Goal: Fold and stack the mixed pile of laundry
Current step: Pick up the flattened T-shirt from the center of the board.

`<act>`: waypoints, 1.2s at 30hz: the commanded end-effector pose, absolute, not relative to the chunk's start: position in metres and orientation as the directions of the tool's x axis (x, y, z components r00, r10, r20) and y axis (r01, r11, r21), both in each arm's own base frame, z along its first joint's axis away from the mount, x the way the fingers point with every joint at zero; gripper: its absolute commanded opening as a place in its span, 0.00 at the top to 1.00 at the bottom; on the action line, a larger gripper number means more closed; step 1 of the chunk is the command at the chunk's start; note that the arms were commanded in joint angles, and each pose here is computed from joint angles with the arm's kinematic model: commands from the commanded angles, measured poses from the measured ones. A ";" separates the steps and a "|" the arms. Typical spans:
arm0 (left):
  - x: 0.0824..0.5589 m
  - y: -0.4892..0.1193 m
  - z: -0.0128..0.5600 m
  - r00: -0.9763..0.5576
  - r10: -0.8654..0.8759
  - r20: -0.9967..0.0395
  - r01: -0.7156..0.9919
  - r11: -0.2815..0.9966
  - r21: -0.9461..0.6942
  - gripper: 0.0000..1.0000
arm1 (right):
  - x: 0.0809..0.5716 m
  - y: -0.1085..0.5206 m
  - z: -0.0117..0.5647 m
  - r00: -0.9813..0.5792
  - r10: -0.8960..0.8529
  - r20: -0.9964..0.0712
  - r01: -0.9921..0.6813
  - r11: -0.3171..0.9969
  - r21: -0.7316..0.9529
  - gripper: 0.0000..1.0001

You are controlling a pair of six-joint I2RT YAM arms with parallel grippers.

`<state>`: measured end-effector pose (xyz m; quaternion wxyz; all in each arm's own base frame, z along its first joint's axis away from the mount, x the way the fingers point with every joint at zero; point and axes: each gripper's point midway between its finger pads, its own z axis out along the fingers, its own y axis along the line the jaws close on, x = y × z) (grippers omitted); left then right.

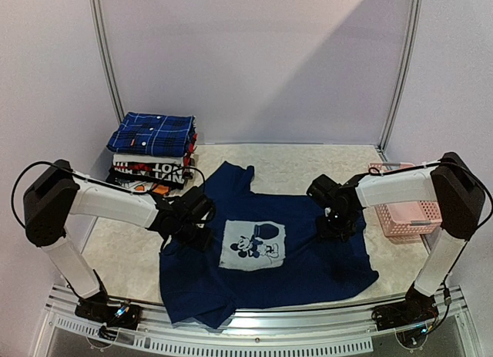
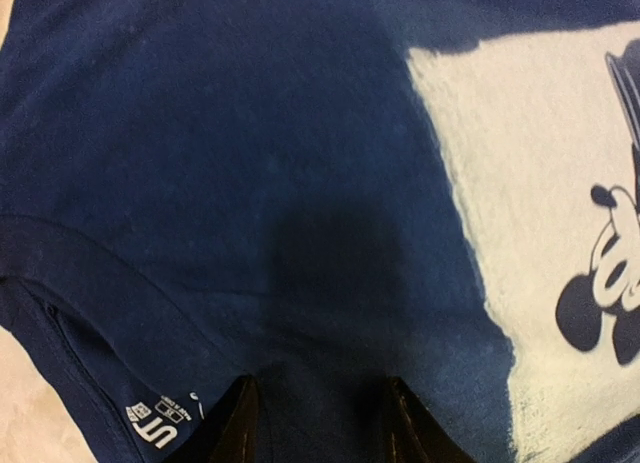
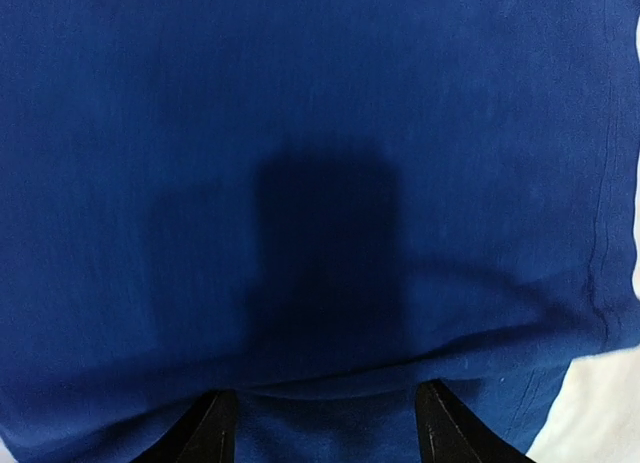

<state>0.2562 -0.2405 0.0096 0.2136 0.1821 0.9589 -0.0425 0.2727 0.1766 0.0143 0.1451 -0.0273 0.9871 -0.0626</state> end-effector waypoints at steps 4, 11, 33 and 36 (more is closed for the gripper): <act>0.289 -0.231 -0.007 -0.864 0.307 -0.400 0.330 0.944 0.011 0.58 | 0.288 0.152 -0.028 -0.980 -0.065 -0.187 -0.025 0.977 -0.211 0.38; 0.323 -0.232 -0.006 -0.870 0.285 -0.403 0.310 0.951 0.002 0.59 | 0.325 0.144 -0.024 -0.979 -0.041 -0.201 -0.001 0.981 -0.195 0.38; 0.341 -0.242 0.061 -0.813 0.248 -0.527 0.316 0.948 -0.042 0.44 | 0.376 0.169 0.074 -0.917 -0.044 -0.397 -0.039 0.999 -0.021 0.35; 0.321 -0.243 0.079 -0.786 0.280 -0.551 0.342 0.939 -0.011 0.34 | 0.358 0.175 0.093 -0.900 -0.039 -0.433 -0.045 0.999 0.002 0.32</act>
